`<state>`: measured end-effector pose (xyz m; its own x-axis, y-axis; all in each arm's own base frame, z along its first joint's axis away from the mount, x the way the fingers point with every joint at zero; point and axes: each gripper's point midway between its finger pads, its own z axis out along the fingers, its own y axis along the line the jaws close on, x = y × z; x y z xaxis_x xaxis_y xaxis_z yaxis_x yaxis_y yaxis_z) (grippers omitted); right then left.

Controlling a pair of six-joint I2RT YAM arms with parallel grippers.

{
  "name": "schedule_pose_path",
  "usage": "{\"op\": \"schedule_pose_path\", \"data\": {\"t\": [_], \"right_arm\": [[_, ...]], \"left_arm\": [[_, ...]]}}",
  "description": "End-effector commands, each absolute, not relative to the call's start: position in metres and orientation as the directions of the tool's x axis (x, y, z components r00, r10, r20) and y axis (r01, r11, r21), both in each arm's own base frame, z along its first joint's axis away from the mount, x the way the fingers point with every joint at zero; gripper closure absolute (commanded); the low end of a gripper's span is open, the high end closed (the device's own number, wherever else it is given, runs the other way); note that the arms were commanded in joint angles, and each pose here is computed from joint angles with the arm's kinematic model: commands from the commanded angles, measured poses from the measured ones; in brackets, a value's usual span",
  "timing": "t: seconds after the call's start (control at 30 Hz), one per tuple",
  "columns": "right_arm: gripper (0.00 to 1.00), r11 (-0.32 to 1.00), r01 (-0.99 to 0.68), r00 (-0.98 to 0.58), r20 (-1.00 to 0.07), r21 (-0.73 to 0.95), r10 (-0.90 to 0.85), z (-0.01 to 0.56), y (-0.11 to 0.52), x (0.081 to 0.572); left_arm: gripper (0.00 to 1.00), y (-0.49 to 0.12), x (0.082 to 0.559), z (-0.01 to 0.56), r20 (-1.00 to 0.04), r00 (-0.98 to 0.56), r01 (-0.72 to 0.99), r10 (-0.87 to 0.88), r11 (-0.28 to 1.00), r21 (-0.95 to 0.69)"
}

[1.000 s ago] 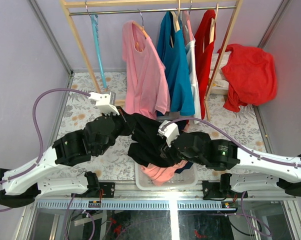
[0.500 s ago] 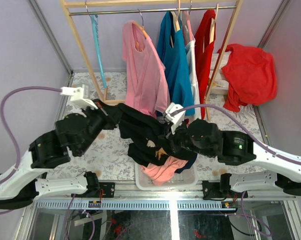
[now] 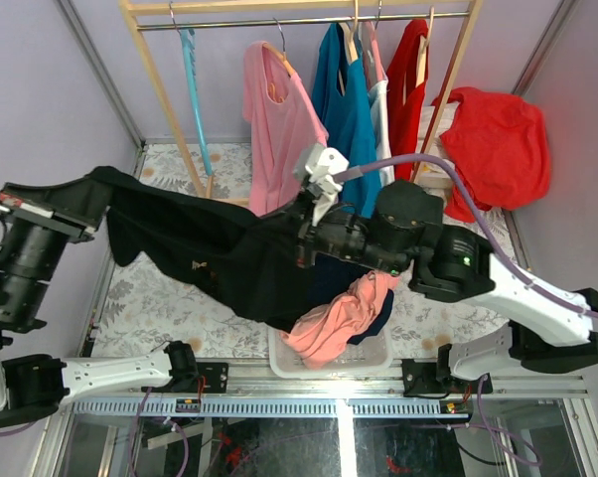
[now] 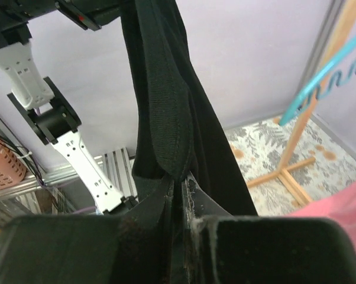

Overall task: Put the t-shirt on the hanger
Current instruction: Pick up the T-shirt from the center of the board.

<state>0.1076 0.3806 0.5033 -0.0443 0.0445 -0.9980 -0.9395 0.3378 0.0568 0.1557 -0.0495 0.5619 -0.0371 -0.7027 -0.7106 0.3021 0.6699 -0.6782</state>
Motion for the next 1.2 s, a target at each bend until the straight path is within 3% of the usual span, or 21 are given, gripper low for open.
{"op": "schedule_pose_path", "data": {"t": [0.0,0.3,0.4,0.57,0.77,0.83,1.0,1.17], "right_arm": [[1.0,0.255,-0.967,0.017,-0.992,0.016,0.125,0.538,0.395,0.096],[1.0,0.42,-0.904,-0.093,-0.995,0.077,-0.019,0.433,0.357,0.13],[1.0,0.44,-0.892,-0.116,-0.993,0.102,-0.005,0.426,0.346,0.142],[1.0,0.357,-0.927,-0.101,-0.993,0.118,0.068,0.473,0.366,0.151],[1.0,0.015,-0.994,-0.1,-0.972,0.106,0.214,0.579,0.432,0.119],[1.0,-0.081,-0.99,-0.132,-0.966,0.116,0.222,0.586,0.465,0.118],[1.0,-0.202,-0.973,-0.171,-0.932,0.11,0.318,0.607,0.479,0.11],[1.0,-0.201,-0.975,-0.162,-0.932,0.099,0.325,0.597,0.487,0.117]], "left_arm": [[1.0,-0.031,0.159,0.572,-0.701,0.034,0.256,-0.712,0.685,-0.683],[1.0,-0.106,0.186,0.427,-0.809,-0.195,0.095,-0.554,0.81,-0.578],[1.0,-0.116,0.191,0.402,-0.815,-0.214,0.068,-0.538,0.824,-0.562],[1.0,-0.101,0.185,0.473,-0.781,-0.122,0.166,-0.613,0.763,-0.625],[1.0,-0.055,0.154,0.602,-0.641,0.043,0.404,-0.766,0.6,-0.691],[1.0,-0.032,0.144,0.628,-0.596,0.096,0.445,-0.797,0.57,-0.691],[1.0,0.006,0.126,0.659,-0.519,0.198,0.507,-0.832,0.54,-0.672],[1.0,0.021,0.126,0.666,-0.536,0.243,0.47,-0.809,0.581,-0.664]]}}
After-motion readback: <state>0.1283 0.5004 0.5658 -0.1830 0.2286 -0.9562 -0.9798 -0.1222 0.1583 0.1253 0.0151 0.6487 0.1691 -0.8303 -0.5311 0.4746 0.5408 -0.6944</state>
